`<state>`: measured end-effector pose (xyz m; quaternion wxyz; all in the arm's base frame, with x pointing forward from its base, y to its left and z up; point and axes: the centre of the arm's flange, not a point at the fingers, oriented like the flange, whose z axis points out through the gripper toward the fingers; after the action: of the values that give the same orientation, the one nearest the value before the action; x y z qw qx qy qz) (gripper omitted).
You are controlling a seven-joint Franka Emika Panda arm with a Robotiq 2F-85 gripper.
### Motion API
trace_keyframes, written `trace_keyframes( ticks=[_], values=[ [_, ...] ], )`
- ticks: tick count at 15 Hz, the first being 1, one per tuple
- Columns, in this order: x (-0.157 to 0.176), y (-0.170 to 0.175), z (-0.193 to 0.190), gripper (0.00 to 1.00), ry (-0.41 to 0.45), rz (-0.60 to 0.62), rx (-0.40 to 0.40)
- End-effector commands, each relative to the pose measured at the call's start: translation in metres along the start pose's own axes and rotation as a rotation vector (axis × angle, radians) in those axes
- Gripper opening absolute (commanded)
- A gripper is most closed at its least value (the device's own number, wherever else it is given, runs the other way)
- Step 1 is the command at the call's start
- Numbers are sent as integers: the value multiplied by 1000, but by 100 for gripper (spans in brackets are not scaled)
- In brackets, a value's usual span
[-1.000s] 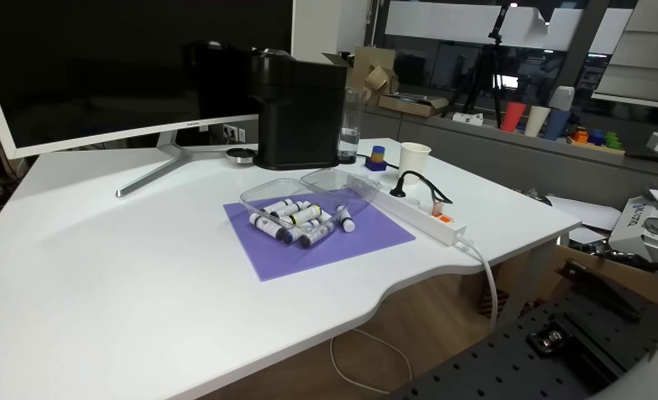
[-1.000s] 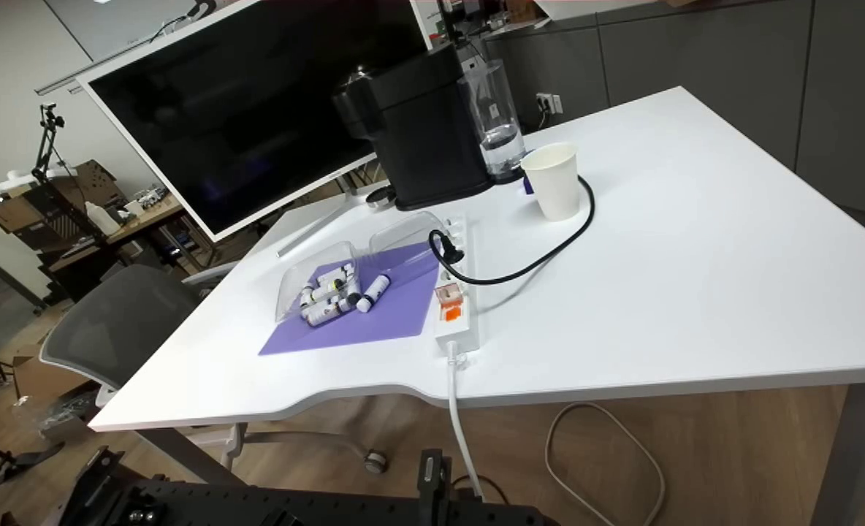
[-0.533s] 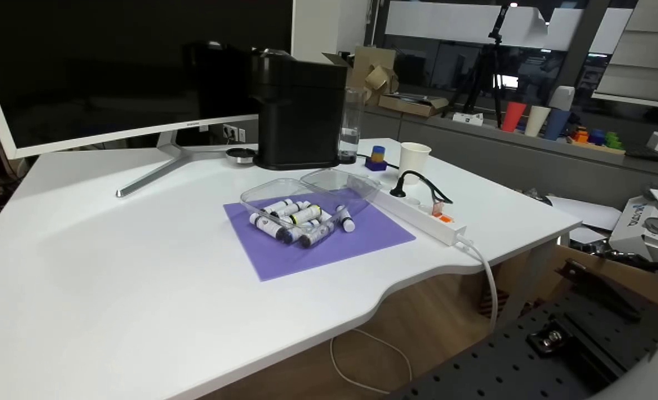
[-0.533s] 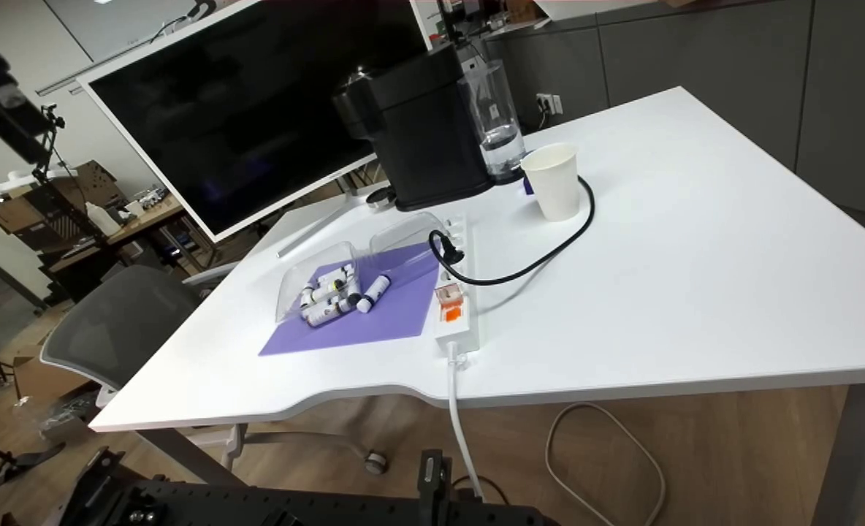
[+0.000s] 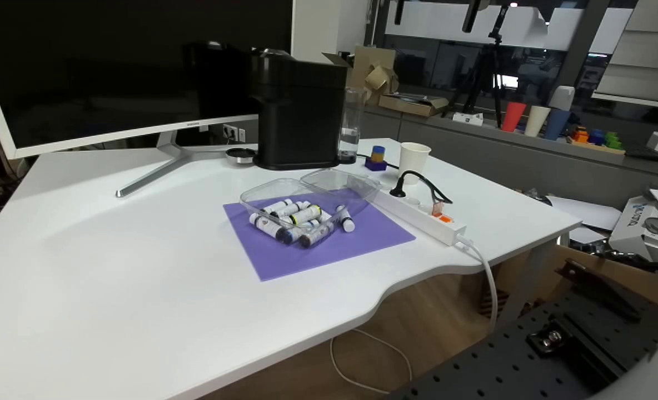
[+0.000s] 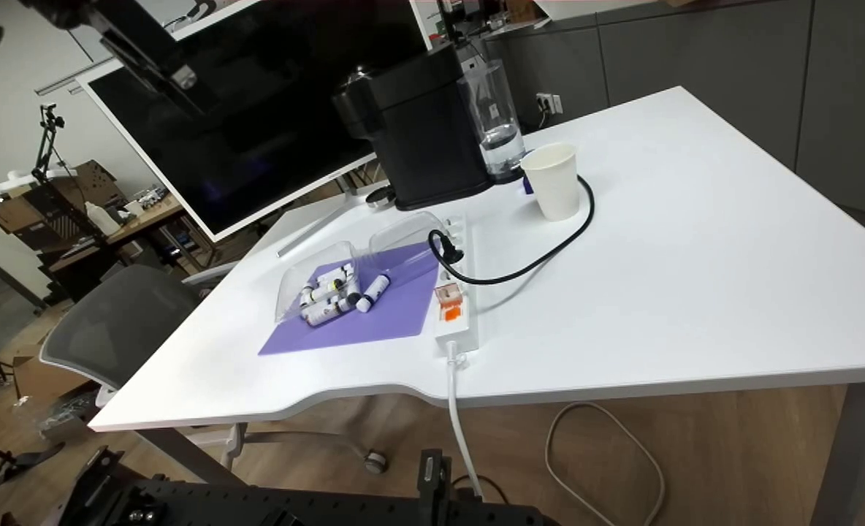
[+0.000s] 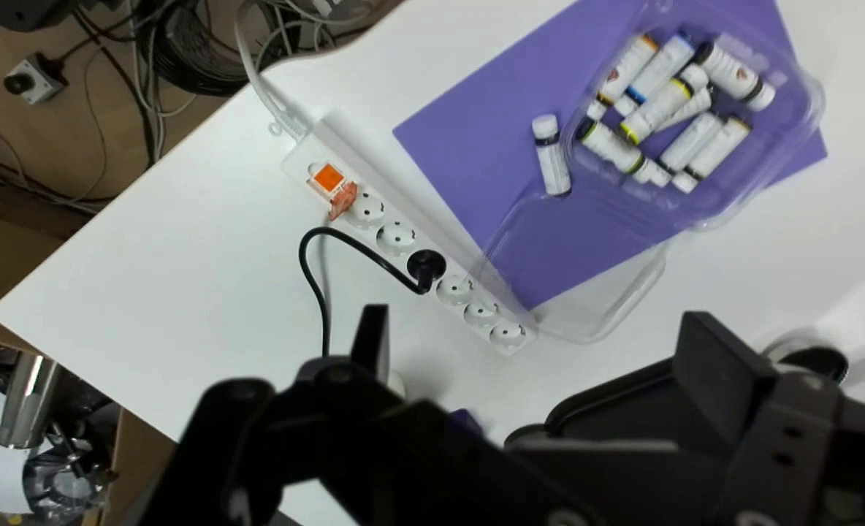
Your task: Close the clear container
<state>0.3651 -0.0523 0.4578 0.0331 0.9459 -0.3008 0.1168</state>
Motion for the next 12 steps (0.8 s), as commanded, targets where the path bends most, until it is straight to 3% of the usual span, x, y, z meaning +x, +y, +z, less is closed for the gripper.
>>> trace_keyframes(
  ticks=[1,5,6,10,12],
  values=[
    [20,21,40,100,69,182,40],
    [26,45,73,100,110,370,69],
    [24,41,58,100,100,270,61],
    [25,49,71,100,96,330,60],
    [17,42,68,100,147,354,90]
  ],
)
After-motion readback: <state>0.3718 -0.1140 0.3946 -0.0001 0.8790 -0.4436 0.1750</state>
